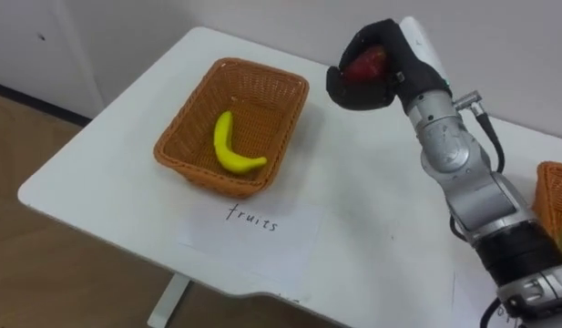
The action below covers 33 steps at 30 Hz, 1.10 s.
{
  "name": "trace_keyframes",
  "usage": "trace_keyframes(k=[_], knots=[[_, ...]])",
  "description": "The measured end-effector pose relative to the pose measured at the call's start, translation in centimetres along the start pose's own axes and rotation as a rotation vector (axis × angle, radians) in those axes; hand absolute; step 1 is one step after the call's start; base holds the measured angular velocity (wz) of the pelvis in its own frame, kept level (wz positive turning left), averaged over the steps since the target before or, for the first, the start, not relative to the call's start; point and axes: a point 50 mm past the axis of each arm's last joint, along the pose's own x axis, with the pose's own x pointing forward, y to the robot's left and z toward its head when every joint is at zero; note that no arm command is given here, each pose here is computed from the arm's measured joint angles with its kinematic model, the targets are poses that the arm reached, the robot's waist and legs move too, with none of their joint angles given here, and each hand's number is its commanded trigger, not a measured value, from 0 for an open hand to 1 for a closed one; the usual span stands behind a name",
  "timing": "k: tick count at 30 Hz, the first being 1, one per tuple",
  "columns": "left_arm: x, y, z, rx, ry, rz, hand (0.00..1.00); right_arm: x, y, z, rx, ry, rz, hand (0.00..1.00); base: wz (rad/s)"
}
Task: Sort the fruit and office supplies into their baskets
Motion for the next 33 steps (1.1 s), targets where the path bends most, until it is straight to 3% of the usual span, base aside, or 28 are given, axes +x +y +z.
trace_keyframes(k=[33], knots=[[0.1, 0.0, 0.0, 0.079, 0.012, -0.069, 0.0, 0.0, -0.2, 2.2, -0.017, -0.075, -0.007, 1.0, 0.0]])
